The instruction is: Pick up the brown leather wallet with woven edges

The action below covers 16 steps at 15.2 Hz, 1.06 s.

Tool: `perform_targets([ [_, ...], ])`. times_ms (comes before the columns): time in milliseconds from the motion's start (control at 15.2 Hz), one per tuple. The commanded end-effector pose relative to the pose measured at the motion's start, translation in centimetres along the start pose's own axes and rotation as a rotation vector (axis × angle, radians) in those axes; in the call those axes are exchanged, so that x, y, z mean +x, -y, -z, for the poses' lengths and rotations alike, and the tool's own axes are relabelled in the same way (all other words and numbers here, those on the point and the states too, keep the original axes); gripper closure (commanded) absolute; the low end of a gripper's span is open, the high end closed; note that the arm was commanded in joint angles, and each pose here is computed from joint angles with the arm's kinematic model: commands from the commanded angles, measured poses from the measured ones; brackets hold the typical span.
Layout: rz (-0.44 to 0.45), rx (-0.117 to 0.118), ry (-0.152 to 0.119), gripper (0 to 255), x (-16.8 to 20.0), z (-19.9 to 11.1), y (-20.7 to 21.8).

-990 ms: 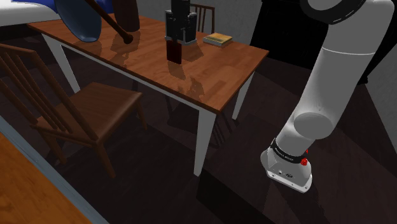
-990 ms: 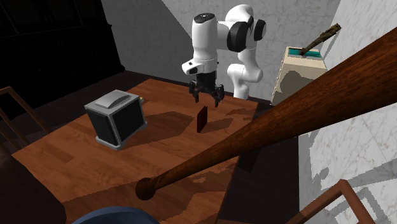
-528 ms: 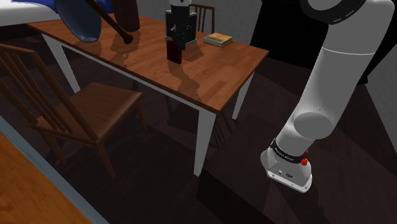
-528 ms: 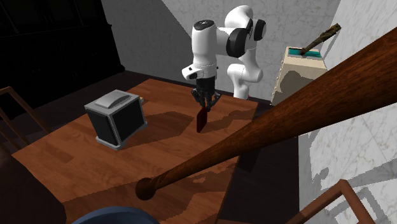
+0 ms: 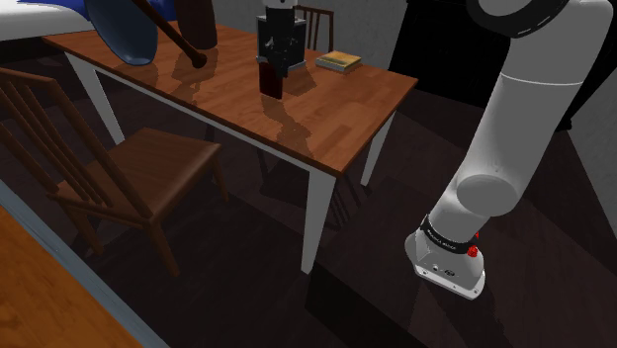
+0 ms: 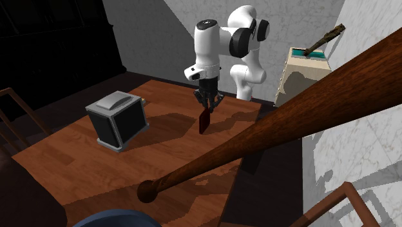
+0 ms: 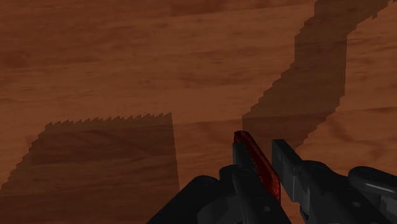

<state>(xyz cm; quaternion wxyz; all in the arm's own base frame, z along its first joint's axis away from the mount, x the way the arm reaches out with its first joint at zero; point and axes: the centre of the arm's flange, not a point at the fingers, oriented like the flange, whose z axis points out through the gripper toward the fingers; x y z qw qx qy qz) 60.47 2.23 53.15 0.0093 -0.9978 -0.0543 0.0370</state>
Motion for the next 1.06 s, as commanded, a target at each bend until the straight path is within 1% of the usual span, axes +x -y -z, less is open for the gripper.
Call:
perform_targets([
  [0,0.0,0.0,0.0,255,-0.1,0.8,0.0],
  [858,0.0,0.0,0.0,255,-0.6,7.7,0.2],
  [990,0.0,0.0,0.0,255,-0.6,7.8,0.2],
])
